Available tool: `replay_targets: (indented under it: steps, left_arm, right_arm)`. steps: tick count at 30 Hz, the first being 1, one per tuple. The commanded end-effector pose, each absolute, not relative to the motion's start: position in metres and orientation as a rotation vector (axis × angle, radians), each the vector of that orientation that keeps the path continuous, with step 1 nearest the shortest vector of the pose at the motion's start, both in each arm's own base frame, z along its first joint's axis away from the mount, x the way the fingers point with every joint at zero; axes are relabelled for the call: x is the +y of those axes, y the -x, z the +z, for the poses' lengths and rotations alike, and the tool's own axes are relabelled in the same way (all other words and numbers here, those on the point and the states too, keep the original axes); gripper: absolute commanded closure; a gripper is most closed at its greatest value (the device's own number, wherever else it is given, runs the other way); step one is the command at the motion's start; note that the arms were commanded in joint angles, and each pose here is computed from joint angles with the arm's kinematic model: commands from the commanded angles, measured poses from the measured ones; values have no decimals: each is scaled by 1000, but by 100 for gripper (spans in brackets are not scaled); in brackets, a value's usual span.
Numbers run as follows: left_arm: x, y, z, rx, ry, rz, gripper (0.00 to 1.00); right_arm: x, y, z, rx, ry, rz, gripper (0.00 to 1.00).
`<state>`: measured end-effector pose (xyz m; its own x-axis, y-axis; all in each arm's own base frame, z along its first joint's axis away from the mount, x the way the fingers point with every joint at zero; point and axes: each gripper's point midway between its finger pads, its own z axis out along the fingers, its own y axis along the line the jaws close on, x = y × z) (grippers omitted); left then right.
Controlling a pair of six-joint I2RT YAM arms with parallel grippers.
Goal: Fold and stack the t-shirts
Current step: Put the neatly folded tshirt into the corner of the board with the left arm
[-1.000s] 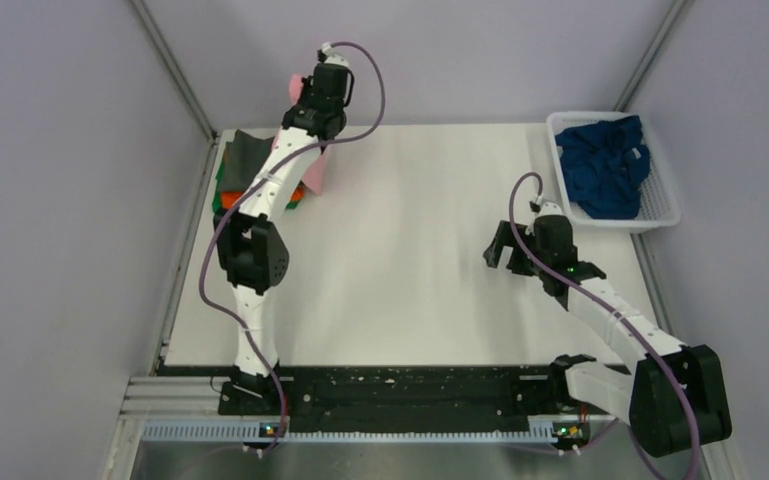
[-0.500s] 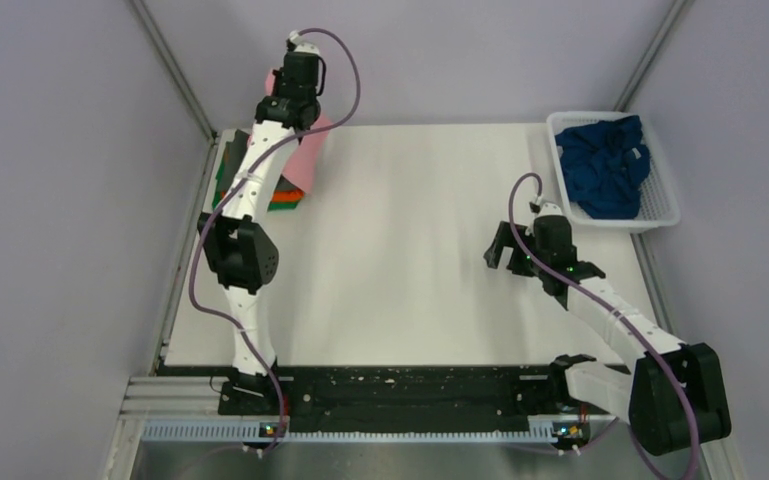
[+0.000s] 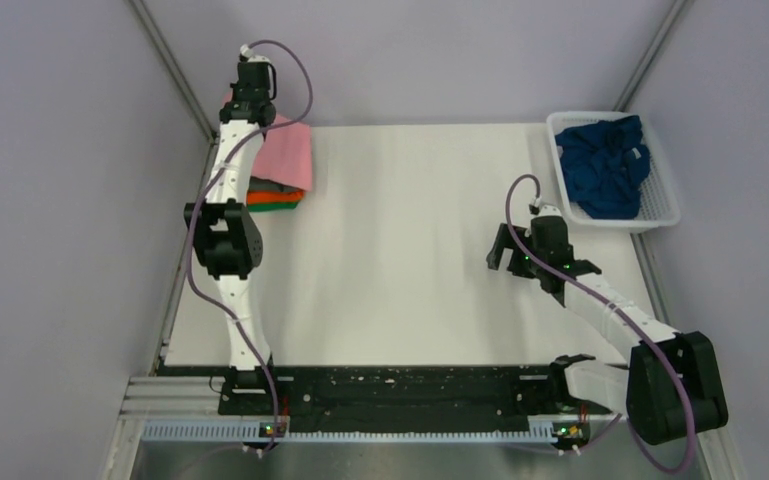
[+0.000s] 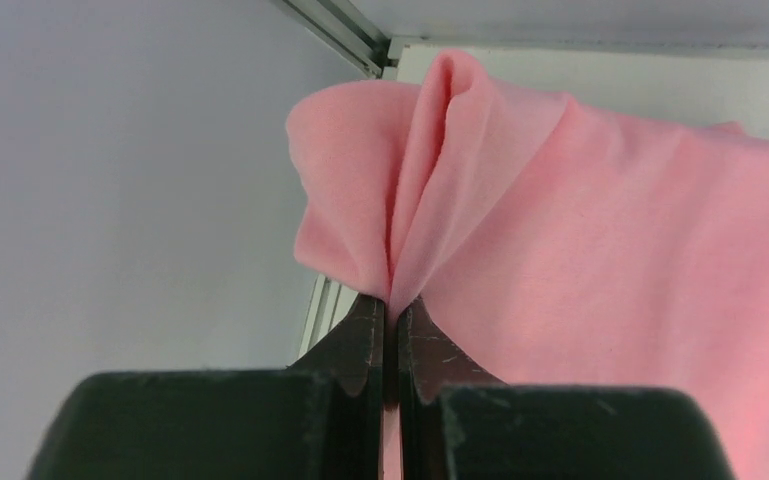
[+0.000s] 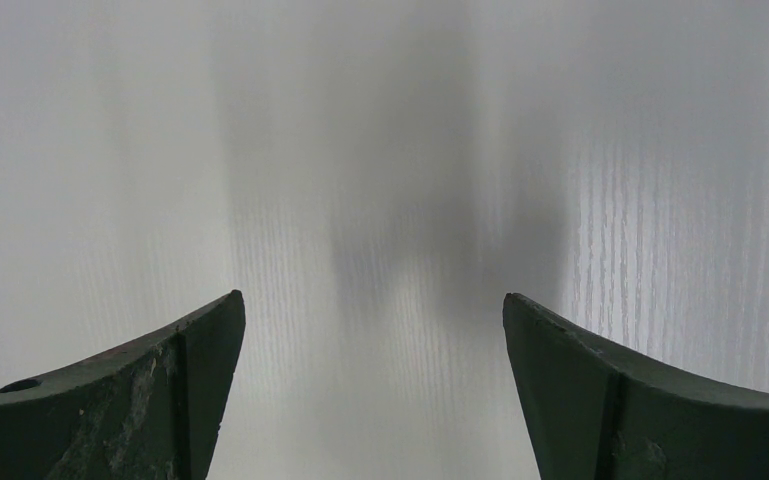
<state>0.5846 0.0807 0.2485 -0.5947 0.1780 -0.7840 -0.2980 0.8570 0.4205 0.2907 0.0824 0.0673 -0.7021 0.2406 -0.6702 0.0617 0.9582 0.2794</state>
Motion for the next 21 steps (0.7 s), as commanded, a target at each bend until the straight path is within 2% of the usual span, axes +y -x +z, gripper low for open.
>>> replay_targets:
  steps: [1, 7, 21]
  left_arm:
    - [88, -612, 241, 2052, 52, 659, 100]
    - [127, -618, 223, 2050, 97, 747, 100]
    - [154, -620, 199, 2062, 119, 737, 100]
  right_arm:
    - [76, -303, 80, 2295, -225, 263, 1]
    - [76, -303, 74, 2312, -224, 255, 1]
    - [71, -302, 74, 2320, -231, 219, 1]
